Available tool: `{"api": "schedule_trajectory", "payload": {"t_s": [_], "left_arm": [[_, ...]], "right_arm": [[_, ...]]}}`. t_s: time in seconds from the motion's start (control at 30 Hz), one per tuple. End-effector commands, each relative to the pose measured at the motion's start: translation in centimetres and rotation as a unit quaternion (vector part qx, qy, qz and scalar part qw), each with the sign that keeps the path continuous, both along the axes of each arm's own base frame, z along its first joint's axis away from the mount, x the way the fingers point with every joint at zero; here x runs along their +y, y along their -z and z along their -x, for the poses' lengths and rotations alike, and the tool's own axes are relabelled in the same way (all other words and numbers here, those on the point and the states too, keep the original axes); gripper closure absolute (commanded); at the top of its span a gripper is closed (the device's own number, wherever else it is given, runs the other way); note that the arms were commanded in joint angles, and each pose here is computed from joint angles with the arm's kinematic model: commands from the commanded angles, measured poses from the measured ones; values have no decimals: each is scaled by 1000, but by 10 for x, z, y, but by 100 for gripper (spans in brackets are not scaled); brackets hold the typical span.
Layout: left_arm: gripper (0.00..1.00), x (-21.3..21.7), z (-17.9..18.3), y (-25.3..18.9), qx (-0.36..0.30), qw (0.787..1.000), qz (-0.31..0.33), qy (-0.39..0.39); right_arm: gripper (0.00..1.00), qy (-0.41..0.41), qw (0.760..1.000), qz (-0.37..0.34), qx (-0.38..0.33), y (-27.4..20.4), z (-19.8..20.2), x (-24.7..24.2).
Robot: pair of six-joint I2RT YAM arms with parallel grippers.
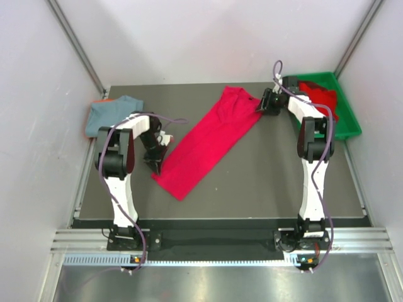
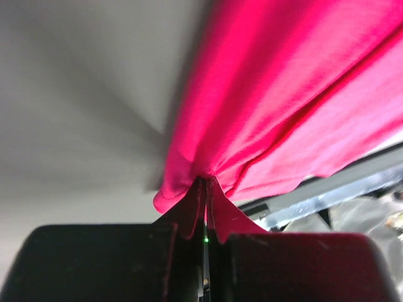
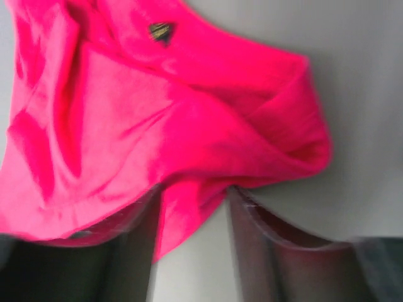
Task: Fold and stack the t-shirts
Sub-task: Fold the tshirt
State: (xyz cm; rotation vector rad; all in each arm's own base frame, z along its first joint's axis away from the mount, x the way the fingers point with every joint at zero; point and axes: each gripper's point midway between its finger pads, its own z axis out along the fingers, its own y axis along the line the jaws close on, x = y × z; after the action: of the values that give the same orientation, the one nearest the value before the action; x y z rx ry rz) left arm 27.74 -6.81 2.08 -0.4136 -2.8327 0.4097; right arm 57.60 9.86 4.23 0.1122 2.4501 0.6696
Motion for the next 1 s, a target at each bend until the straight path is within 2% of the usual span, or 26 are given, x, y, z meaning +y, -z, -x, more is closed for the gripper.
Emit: {"api": "schedule_trajectory", "payload": {"t_s": [0.0,0.07,0.2,0.57,0.97], "left_arm": [[100,-20,28,-20,7,998,11,57],[100,-26,42,-18,19,997,11,78],[100,-42,60,-24,12,991,8,130],[100,-68,81,-26,27,978,16,205],[100,-103,123,-27,56,947,20,316]], "right_arm": [[58,10,1000,-7,-6,11,-18,7],[65,15,1000,-1,-14,10,-25,9],[71,15,999,-1,-40,2,-45,18],[71,14,994,-20,-110,-17,-86,48],[76,62,986,5,-156,-22,-118,18]]}}
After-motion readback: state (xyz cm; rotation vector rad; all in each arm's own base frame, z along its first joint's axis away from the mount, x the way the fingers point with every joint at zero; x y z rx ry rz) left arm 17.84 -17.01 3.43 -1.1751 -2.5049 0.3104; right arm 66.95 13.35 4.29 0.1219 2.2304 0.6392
